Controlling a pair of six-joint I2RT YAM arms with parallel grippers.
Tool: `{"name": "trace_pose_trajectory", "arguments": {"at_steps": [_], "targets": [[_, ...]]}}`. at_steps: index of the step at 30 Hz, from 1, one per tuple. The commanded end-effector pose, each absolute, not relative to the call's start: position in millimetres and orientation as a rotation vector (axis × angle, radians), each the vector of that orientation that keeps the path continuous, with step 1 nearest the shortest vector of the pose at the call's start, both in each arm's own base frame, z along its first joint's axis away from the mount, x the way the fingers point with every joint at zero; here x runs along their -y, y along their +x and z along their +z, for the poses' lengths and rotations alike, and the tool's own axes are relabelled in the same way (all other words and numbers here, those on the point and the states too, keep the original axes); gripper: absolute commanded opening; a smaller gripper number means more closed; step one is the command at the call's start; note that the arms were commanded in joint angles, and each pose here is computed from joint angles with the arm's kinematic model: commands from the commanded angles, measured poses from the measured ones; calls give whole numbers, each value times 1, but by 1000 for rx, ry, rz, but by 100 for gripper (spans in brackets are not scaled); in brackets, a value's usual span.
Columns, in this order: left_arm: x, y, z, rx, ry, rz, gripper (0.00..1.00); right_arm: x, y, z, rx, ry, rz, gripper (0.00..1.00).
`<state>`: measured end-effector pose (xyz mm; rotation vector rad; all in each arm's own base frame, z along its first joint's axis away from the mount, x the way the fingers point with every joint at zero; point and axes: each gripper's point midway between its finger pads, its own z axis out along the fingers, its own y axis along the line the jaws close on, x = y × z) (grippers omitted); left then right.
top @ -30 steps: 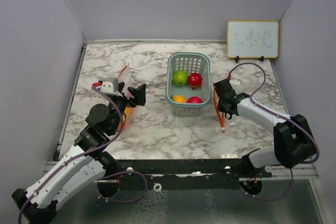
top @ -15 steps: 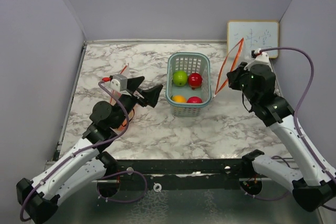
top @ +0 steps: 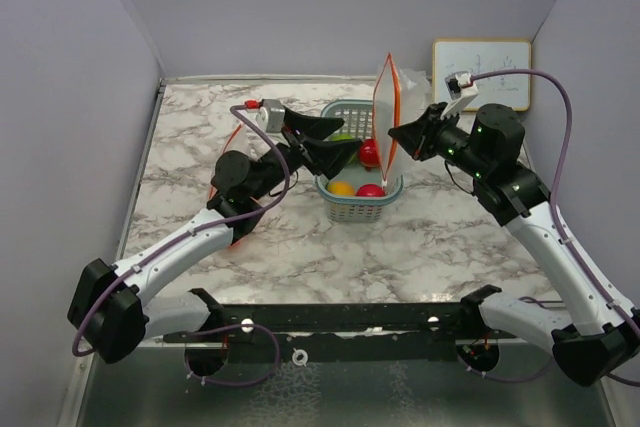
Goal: Place the food in the zip-top bag and seal the zipper
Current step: Open the zipper of the food storage bag.
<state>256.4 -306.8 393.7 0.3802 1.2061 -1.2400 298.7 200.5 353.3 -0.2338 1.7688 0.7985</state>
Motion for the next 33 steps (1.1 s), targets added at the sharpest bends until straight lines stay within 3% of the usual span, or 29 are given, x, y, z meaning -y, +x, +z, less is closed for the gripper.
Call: {"name": "trace_pose_trajectory", "arguments": {"at_steps": [1,19,21,24,33], "targets": [[314,249,427,-1077,374,-1355,77,-216,288,372,-1694,-321,889,1],[362,302,383,-1216,284,-1386,56,-222,266,372,-1667,-430,931,1],[367,306,377,-1236,293,-1381,46,-222,264,372,-1671,-440,936,1],[371,312,366,-1288,329,-1335,3,-217,263,376,-1662,-422,910,1],[272,317,388,-1477,241,-751,0,-183,284,408,-1636,-225,729,1]]}}
